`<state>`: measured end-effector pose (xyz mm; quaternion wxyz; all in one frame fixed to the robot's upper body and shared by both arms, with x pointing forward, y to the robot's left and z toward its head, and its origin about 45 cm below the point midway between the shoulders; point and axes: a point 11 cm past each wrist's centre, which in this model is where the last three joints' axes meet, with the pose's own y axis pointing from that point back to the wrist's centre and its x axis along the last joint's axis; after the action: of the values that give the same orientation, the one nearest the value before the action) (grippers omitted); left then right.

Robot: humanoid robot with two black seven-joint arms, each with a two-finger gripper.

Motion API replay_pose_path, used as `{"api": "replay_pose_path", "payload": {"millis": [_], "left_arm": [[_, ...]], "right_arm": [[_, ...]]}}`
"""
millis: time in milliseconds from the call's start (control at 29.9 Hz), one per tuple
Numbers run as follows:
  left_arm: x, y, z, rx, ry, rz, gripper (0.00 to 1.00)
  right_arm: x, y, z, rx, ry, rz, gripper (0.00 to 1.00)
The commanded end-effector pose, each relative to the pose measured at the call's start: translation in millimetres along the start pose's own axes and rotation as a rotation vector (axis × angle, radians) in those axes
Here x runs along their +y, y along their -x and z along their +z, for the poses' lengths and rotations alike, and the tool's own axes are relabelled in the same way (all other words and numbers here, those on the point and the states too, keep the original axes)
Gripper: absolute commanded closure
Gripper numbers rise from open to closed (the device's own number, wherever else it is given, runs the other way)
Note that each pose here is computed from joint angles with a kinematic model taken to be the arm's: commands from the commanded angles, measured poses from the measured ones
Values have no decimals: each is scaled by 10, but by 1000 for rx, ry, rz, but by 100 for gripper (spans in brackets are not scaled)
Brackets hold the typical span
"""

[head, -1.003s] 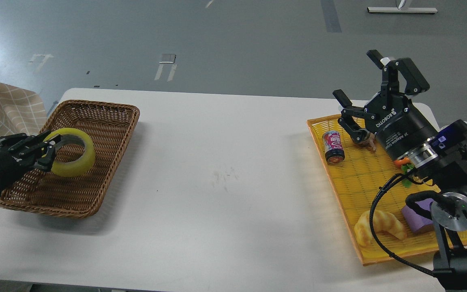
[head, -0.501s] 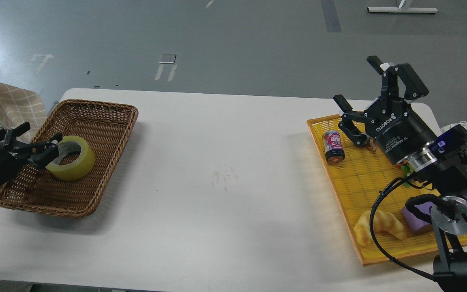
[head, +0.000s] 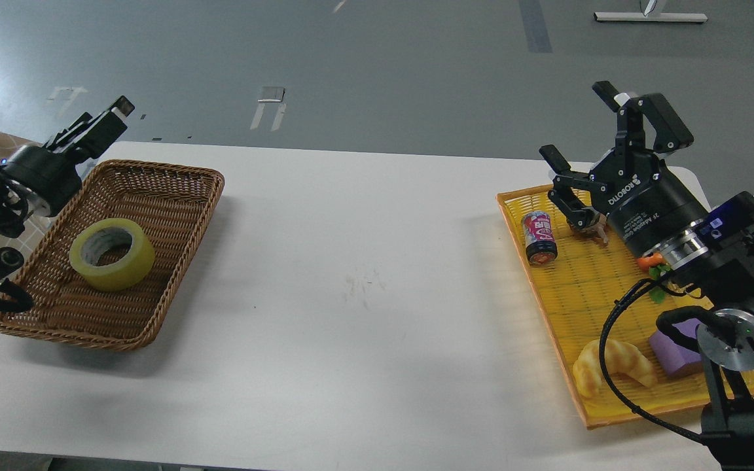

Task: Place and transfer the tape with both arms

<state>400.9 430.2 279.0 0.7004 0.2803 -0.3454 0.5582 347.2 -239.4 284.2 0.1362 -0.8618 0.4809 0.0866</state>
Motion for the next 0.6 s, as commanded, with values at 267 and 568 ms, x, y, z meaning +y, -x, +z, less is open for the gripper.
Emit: {"api": "replay_pose_path", "payload": {"millis": [267,568], "left_arm": [[-577,-211,1731,668,408,-108,2],[-524,-126,1972,1079,544,-199,2]], "right_arm": [[-47,-73,-170,93,3,0,0],[-168,-105,-339,136,-26,3,0]]}}
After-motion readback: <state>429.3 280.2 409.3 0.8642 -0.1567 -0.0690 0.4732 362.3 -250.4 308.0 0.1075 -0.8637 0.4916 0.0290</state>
